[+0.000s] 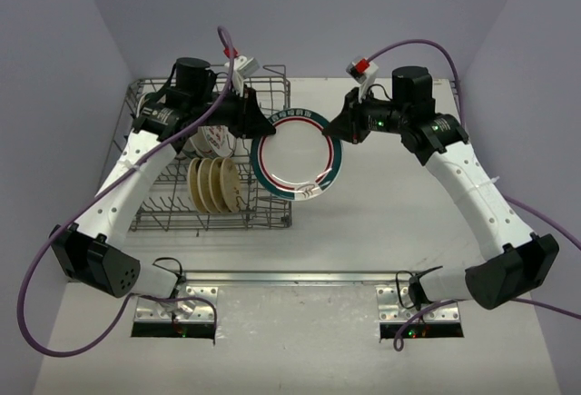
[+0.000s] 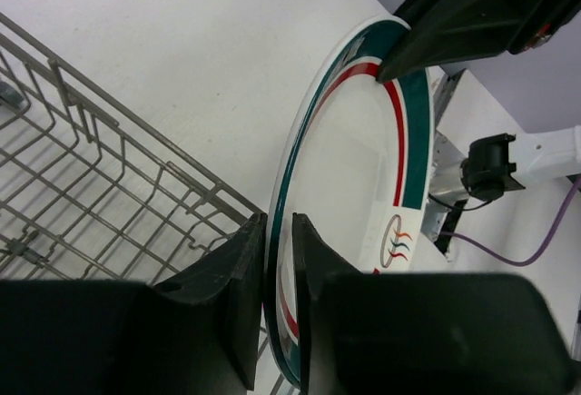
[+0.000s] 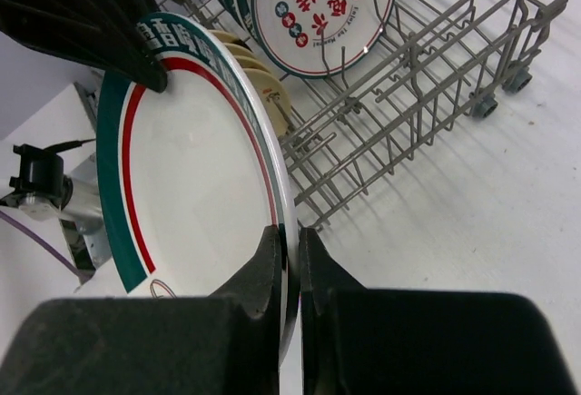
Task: Unload the plates from the dish rack
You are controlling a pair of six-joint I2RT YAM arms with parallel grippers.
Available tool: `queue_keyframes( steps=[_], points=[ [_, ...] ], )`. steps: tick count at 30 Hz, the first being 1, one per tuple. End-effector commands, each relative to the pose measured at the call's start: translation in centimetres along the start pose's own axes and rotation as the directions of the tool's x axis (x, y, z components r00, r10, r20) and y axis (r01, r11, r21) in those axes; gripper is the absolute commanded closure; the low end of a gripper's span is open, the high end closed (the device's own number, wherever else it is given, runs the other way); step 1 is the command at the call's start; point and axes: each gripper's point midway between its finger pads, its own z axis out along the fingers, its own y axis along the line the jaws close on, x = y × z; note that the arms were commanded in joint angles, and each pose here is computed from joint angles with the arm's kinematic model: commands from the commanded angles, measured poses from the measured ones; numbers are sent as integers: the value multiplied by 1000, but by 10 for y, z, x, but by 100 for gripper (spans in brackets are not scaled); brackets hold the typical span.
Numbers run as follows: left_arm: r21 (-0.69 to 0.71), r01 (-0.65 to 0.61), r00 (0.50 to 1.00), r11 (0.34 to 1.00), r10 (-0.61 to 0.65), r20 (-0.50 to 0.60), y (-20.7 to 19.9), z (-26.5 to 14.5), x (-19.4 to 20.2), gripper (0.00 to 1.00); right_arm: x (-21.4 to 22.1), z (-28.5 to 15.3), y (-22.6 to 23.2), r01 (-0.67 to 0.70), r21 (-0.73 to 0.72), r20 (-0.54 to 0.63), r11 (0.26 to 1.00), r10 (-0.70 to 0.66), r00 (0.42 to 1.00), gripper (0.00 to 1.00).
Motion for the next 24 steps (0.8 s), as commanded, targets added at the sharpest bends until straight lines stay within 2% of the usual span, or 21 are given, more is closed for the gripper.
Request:
queue_keyframes(
  steps=[1, 2, 5, 7, 9, 11, 15, 19, 22, 24],
  points=[
    [-85, -92, 985, 992, 103, 136, -5, -19, -47, 30, -8, -2, -18, 47, 108, 15, 993, -49, 999, 100],
    [-144, -100, 980, 984, 123, 156, 1, -24, -55, 16, -10, -4, -23, 32, 133, 21, 991, -35, 999, 100],
    [-298, -97, 966, 950, 162, 202, 17, -40, -74, 0, -12, -11, -44, -32, 197, 39, 980, 25, 999, 100],
    [-455, -56, 949, 889, 189, 251, 35, -61, -95, 0, -16, -24, -79, -148, 274, 93, 950, 127, 988, 100],
    [-529, -30, 941, 848, 203, 272, 45, -73, -104, 0, -19, -39, -105, -239, 326, 149, 915, 200, 968, 100],
    [-603, -11, 927, 797, 235, 293, 52, -90, -119, 0, -15, -56, -152, -350, 421, 213, 837, 284, 935, 100],
    [-732, 77, 929, 677, 219, 300, 84, -105, -129, 0, 5, -62, -207, -457, 502, 258, 734, 377, 889, 100],
    [-795, 125, 955, 593, 147, 259, 123, -97, -111, 0, 32, -31, -242, -528, 492, 243, 692, 473, 847, 100],
    [-804, 122, 964, 582, 124, 236, 133, -91, -103, 0, 52, -6, -264, -570, 474, 222, 671, 536, 815, 100],
    [-825, 127, 970, 551, 106, 220, 146, -88, -95, 0, 62, 9, -281, -585, 467, 212, 663, 558, 802, 100]
  ],
)
